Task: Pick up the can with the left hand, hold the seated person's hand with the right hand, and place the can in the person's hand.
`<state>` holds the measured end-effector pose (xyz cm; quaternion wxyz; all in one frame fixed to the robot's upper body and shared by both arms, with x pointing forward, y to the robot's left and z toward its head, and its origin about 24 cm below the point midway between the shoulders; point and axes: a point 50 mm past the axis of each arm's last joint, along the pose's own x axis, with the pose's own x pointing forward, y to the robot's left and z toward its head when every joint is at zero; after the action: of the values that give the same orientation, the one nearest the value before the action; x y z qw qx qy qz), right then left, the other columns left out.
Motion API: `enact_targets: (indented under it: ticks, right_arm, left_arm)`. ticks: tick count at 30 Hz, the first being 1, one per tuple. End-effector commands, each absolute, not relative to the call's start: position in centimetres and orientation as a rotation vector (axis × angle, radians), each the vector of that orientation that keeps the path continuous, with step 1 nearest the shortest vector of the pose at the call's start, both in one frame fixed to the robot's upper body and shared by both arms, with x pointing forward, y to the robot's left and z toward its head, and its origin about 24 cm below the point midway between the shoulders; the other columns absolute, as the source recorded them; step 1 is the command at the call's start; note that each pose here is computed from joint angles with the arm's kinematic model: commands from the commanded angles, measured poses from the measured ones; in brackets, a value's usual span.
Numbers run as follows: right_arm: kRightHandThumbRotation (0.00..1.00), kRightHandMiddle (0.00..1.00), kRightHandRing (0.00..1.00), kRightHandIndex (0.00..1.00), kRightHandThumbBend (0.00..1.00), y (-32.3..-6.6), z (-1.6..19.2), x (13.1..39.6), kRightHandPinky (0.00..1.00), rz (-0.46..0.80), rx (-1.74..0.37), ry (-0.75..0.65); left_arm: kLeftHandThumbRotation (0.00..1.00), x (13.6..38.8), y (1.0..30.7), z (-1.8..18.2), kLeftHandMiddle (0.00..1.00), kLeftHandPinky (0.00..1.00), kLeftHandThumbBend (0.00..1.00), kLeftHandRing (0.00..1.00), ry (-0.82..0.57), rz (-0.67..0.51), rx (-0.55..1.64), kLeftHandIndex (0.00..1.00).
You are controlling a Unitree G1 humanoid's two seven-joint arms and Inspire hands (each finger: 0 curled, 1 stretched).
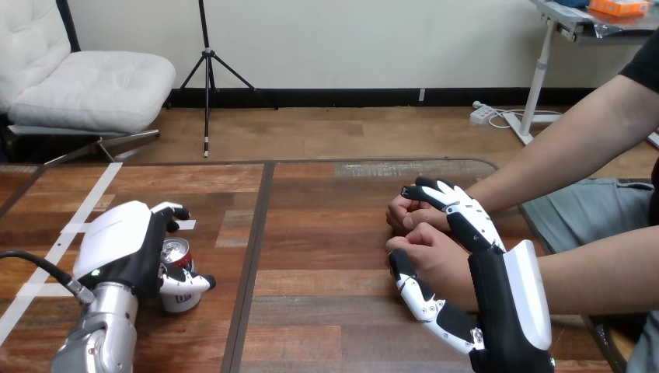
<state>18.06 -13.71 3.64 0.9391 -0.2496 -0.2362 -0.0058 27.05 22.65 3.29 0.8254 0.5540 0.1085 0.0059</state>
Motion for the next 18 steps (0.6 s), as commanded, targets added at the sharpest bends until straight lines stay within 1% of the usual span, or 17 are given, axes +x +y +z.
enact_targets:
  ticks: [1,18]
  right_arm:
    - [0.28,0.86,0.91,0.77,0.33,-13.71,5.21,19.21,0.95,-0.016,-0.512,-0.56]
    - [0.3,0.86,0.9,0.76,0.32,-13.83,5.18,19.24,0.95,-0.014,-0.522,-0.557]
  left_arm:
    - [0.13,28.88,22.42,5.56,0.76,0.64,0.82,0.72,0.162,0.033,1.209,0.77]
    - [0.11,28.9,22.25,5.5,0.75,0.63,0.8,0.71,0.216,-0.01,1.233,0.76]
